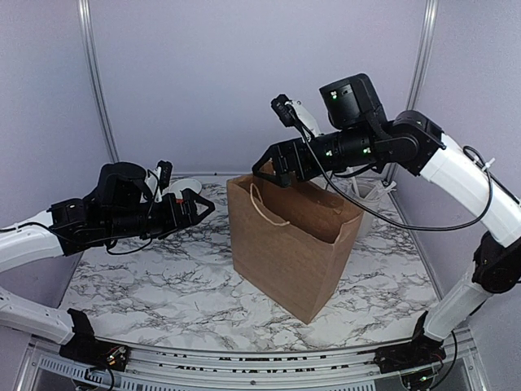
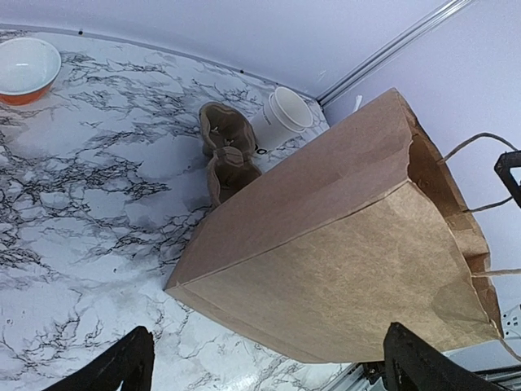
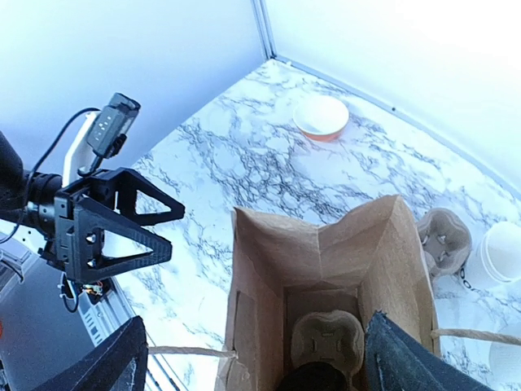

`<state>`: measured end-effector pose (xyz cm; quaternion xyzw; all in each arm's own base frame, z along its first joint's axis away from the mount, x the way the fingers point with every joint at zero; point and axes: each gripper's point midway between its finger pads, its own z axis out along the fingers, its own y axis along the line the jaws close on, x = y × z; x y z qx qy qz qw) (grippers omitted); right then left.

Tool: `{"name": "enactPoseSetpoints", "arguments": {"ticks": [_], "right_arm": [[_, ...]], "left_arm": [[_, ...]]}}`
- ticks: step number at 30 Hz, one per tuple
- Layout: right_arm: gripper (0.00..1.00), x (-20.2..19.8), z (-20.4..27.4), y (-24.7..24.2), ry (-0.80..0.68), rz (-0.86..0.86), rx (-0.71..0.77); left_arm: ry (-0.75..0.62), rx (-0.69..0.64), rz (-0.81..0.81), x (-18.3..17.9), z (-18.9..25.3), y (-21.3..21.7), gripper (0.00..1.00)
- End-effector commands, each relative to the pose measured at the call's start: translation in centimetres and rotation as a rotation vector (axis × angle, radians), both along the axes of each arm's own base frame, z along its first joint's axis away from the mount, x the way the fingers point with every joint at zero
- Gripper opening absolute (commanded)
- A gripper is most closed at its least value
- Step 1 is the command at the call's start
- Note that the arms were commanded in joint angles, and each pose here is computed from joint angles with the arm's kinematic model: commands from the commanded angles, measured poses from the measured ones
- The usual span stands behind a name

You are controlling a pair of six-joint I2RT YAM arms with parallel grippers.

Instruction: Pack the takeout coffee

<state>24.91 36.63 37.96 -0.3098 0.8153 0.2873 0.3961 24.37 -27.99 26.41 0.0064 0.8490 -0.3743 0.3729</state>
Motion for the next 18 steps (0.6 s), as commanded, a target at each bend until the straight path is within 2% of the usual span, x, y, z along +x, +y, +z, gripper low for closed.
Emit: {"name": "enactPoseSetpoints", "arguments": {"ticks": [1,5,11,18], "right_arm": [[0.89,-1.2,7.4,-0.9,-0.142,0.046,0.174],[0.87,-1.3,10.4,-2.9,-0.232,0.000,0.226],[0.83,-0.6,13.5,-8.1,-0.344,-0.156,0.269],[0.80,3.3,10.4,-16.0,-0.329,-0.441,0.190]], "left_arm": [[-0.073,-0.058,0.045,0.6,3.3,0.7,0.99],[-0.102,-0.070,0.056,0.6,4.1,1.1,0.99],[-0.142,-0.086,0.062,0.5,5.4,1.6,0.99],[-0.158,-0.086,0.068,0.6,5.9,1.8,0.99]]}}
